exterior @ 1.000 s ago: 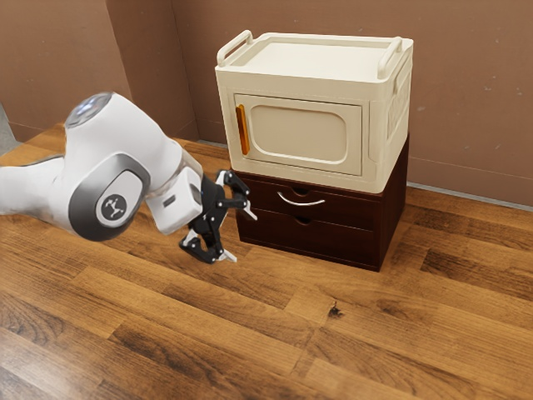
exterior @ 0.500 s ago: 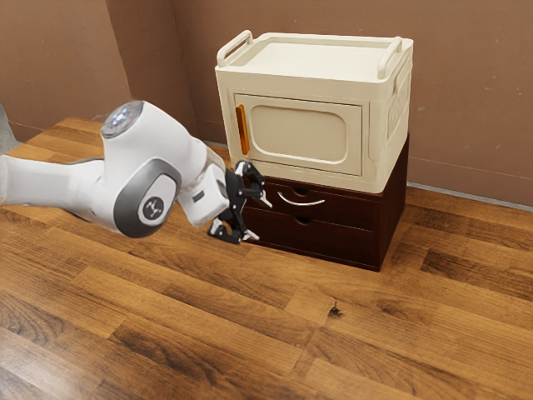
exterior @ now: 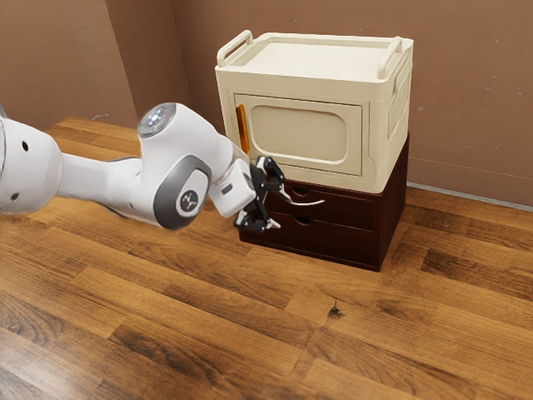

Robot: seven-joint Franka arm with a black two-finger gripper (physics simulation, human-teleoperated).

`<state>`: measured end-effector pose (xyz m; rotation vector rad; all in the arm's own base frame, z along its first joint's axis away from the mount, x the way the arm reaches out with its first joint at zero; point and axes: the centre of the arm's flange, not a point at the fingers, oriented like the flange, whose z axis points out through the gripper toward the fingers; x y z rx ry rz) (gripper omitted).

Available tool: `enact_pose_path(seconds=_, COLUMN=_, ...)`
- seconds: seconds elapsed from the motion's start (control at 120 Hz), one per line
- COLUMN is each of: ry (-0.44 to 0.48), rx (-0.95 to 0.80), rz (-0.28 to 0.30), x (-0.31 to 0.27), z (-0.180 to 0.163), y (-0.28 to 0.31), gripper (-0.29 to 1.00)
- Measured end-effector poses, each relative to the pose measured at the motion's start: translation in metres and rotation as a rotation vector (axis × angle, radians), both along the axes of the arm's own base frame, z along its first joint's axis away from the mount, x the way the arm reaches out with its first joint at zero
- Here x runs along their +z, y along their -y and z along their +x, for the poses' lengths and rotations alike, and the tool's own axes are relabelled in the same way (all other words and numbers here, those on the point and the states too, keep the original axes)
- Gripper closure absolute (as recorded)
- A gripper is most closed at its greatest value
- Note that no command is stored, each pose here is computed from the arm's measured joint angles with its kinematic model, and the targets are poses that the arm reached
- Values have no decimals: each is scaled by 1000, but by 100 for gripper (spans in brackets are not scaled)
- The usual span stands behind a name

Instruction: Pull the drawer handle with one arm to open the drawer

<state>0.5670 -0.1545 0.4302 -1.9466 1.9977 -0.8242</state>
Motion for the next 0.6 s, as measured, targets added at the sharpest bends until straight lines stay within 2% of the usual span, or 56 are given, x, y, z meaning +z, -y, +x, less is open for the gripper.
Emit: enact_pose_path(seconds=0.6, ry=43, rx=34, rz=-9, x=-29, z=39, y=-2, gripper=34)
